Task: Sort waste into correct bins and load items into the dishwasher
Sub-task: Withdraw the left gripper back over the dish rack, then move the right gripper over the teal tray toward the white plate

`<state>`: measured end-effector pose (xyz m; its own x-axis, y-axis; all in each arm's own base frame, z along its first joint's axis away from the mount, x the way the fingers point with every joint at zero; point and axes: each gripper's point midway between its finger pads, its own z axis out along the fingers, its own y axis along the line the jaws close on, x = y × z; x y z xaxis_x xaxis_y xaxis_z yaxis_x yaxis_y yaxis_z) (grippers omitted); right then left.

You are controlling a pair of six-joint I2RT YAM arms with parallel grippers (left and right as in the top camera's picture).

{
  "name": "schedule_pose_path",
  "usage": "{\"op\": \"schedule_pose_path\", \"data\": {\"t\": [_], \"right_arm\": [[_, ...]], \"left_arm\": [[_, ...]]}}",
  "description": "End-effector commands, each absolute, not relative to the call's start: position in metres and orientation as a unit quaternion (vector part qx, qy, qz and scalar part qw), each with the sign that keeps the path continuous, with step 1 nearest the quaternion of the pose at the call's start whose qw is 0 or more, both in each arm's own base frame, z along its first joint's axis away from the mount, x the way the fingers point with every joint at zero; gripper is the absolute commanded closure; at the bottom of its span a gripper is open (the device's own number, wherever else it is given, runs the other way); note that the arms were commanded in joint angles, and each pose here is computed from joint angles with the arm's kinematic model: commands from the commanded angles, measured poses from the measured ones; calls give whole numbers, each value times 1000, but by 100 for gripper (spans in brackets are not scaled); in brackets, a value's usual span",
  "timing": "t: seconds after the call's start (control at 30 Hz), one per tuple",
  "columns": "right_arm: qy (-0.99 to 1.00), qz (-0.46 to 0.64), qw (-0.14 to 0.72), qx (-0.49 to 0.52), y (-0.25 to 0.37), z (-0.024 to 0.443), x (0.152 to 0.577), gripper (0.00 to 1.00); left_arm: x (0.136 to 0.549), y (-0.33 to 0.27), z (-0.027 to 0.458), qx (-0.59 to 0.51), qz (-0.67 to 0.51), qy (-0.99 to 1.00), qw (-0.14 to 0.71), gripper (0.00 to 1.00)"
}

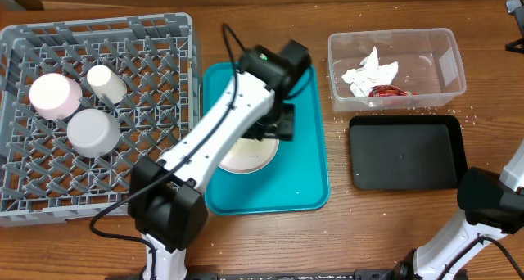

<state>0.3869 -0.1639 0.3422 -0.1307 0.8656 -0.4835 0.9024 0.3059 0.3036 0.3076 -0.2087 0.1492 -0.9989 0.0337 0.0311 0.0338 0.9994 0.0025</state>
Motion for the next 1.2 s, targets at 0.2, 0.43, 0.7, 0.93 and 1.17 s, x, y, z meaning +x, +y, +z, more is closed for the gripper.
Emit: {"op": "schedule_pose_path", "data": {"t": [0.2, 0.43, 0.7, 0.93, 1.17], "right_arm": [[753, -31, 299, 586, -164, 343, 387, 0], [753, -31, 299, 586, -164, 343, 387, 0], [763, 37, 291, 576, -144, 342, 402, 0], [785, 158, 254, 543, -101, 344, 416, 0], [852, 210, 213, 430, -39, 339, 420, 0]], "left_arm": [[363, -55, 215, 176, -77, -979, -62, 31], [366, 33, 215, 293, -83, -951, -51, 0], [357, 86, 215, 360, -87, -928, -45, 0], [357, 110, 215, 384, -87, -918, -55, 0], [357, 119, 214, 400, -85, -911, -58, 0]]}}
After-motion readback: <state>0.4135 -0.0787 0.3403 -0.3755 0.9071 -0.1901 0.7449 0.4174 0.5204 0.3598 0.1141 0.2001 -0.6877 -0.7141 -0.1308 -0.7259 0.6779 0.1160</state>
